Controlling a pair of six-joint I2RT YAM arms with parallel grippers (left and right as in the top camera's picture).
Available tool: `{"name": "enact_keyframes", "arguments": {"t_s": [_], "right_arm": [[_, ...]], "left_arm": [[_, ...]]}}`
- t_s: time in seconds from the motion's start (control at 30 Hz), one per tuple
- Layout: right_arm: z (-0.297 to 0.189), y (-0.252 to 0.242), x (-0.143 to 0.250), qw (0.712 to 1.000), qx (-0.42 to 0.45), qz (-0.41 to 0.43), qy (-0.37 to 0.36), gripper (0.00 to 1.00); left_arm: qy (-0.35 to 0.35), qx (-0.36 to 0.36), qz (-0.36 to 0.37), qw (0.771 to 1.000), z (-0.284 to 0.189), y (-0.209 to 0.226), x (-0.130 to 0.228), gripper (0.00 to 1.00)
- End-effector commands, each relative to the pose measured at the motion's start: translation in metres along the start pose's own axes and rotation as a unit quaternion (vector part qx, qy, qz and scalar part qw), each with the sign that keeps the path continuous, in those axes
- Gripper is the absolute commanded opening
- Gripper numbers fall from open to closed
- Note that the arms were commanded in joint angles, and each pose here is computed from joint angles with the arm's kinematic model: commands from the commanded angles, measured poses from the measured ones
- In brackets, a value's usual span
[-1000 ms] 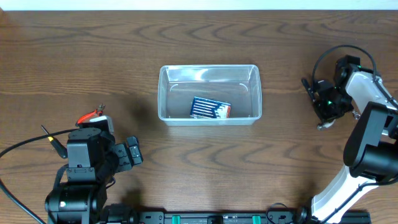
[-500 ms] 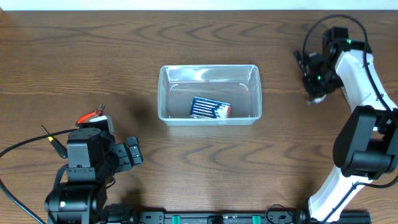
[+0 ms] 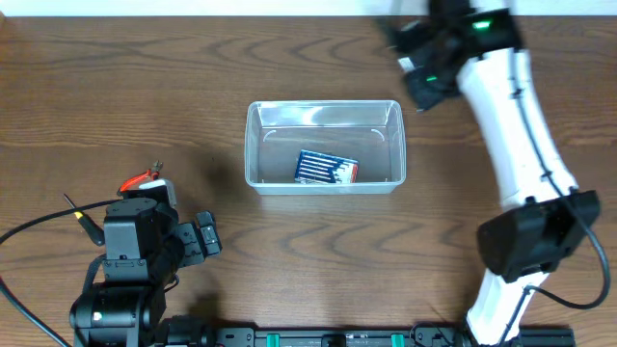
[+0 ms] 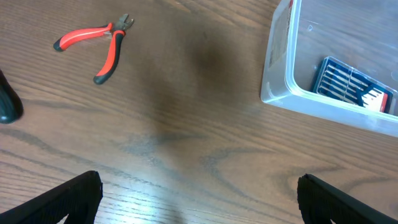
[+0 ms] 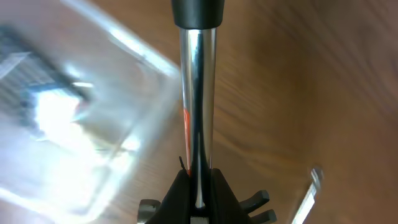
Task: Pack container
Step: 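Carry the hammer with the right gripper into the container, then release the hammer and move the right gripper to the silver wrench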
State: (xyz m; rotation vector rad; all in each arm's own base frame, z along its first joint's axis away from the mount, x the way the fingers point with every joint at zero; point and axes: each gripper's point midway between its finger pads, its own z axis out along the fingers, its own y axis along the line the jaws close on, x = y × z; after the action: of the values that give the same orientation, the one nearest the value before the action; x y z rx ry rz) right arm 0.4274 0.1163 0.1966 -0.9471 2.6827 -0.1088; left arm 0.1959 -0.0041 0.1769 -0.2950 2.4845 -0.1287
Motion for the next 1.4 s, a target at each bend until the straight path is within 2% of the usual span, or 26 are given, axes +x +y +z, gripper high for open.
{"name": "enact_keyframes", "arguments": {"t_s": [0.0, 0.2, 0.33, 0.5, 0.67, 0.83, 0.97, 1.0, 1.03, 1.07, 1.17, 1.2, 1.37], "right_arm": [[0.0, 0.052, -0.017, 0.994, -0.026, -0.11, -0.005, 0.01], [0.01, 0.117, -0.02, 0.964, -0.06, -0.258, -0.001, 0.01], [0.038, 0.136, 0.01, 0.932, -0.113, -0.343, 0.032, 0.01], [0.084, 0.139, 0.043, 0.929, -0.133, -0.34, 0.065, 0.01], [0.119, 0.145, 0.057, 0.93, -0.134, -0.337, 0.062, 0.01], [0.138, 0.155, 0.059, 0.931, -0.142, -0.335, 0.038, 0.01], [0.143, 0.158, 0.069, 0.93, -0.147, -0.334, 0.049, 0.01], [0.143, 0.158, 0.07, 0.93, -0.148, -0.332, 0.051, 0.06], [0.143, 0.158, 0.071, 0.931, -0.149, -0.33, 0.053, 0.24], [0.143, 0.159, 0.071, 0.931, -0.149, -0.33, 0.053, 0.34], [0.142, 0.159, 0.07, 0.933, -0.147, -0.325, 0.051, 0.93], [0.14, 0.16, 0.066, 0.936, -0.145, -0.317, 0.049, 0.99], [0.103, 0.151, 0.014, 0.965, -0.115, -0.234, 0.0, 0.99]], "left_arm": [[-0.01, -0.001, 0.003, 1.0, -0.005, -0.001, -0.006, 0.98], [-0.01, -0.001, 0.007, 1.0, -0.005, -0.001, -0.006, 0.98], [-0.01, -0.001, 0.008, 1.0, -0.005, -0.001, -0.006, 0.98], [-0.01, -0.001, 0.008, 1.0, -0.005, -0.001, -0.006, 0.98], [-0.01, -0.001, 0.007, 1.0, -0.005, -0.001, -0.006, 0.98], [-0.007, -0.001, 0.007, 1.0, -0.005, -0.001, -0.005, 0.98], [0.002, -0.004, 0.007, 1.0, -0.005, 0.001, 0.0, 0.98], [0.003, -0.004, 0.007, 1.0, -0.005, 0.001, 0.0, 0.98], [0.003, -0.004, 0.007, 1.0, -0.005, 0.001, 0.0, 0.98], [0.003, -0.004, 0.007, 1.0, -0.005, 0.001, 0.0, 0.98], [0.002, -0.004, 0.007, 1.0, -0.005, 0.001, 0.0, 0.98], [0.002, -0.004, 0.007, 1.0, -0.005, 0.001, 0.0, 0.98], [0.002, -0.004, 0.007, 1.0, -0.005, 0.001, 0.0, 0.98]]}}
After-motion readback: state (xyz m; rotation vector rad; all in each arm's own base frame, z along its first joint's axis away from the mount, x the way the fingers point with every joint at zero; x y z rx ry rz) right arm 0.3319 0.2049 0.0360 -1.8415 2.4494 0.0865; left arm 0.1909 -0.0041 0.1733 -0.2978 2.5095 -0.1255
